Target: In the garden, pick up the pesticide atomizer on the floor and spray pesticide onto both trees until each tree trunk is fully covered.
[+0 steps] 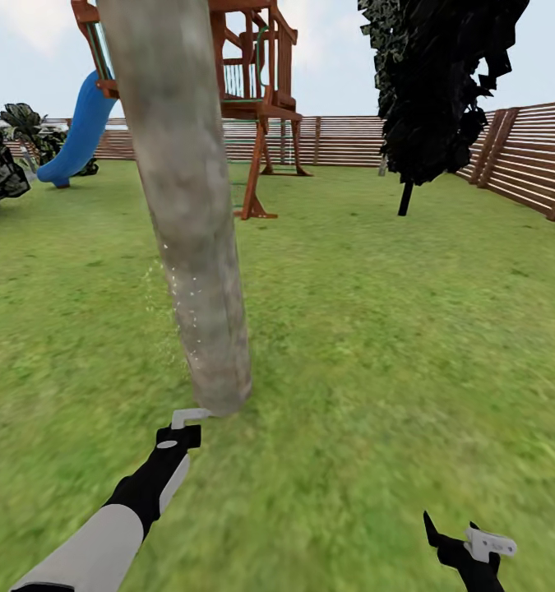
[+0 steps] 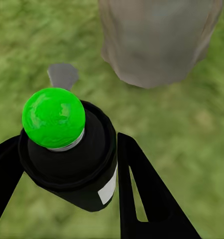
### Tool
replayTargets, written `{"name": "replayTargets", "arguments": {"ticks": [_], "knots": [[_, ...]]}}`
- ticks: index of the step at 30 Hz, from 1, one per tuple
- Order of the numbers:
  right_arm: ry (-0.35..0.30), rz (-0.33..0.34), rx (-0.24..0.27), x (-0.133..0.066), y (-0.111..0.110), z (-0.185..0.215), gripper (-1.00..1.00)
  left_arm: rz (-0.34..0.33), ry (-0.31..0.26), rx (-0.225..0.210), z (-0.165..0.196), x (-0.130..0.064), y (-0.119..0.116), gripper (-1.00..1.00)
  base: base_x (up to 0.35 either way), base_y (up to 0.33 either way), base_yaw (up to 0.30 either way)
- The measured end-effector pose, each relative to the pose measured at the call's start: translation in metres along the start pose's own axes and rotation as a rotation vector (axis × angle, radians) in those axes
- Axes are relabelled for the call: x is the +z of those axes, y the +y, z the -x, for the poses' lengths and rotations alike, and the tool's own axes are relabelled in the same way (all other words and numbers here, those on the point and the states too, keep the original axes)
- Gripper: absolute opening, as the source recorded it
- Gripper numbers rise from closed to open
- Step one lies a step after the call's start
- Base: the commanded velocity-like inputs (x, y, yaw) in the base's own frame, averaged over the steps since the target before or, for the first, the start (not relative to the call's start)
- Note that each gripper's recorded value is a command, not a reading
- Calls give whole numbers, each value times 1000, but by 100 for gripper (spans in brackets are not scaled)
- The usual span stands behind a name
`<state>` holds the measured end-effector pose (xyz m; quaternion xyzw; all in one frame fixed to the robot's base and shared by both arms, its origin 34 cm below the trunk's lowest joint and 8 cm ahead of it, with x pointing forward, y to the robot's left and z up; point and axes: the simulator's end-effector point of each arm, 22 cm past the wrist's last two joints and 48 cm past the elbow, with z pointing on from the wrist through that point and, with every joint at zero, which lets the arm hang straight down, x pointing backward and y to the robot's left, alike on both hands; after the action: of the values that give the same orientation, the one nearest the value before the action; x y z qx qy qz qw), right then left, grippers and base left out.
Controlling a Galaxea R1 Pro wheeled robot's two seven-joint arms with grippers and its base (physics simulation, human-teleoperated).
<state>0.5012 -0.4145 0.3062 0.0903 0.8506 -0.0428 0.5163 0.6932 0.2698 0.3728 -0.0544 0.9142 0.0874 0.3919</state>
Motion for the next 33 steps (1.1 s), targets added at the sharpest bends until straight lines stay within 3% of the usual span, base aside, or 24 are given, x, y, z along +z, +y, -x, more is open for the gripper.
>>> {"name": "replayTargets", "arguments": {"ticks": [8,14,22,33], "knots": [[0,0,0,0,0,0,100,1,0,-1,0,0,1,-100,197,-224,264],[0,0,0,0,0,0,100,1,1,-1,0,0,1,-100,193,-226,62],[0,0,0,0,0,0,100,-1,0,-1,0,0,-1,-100,18,-268,254],[0,0,0,0,0,0,100,-1,-1,-1,0,0,-1,-100,0,-272,59]]}}
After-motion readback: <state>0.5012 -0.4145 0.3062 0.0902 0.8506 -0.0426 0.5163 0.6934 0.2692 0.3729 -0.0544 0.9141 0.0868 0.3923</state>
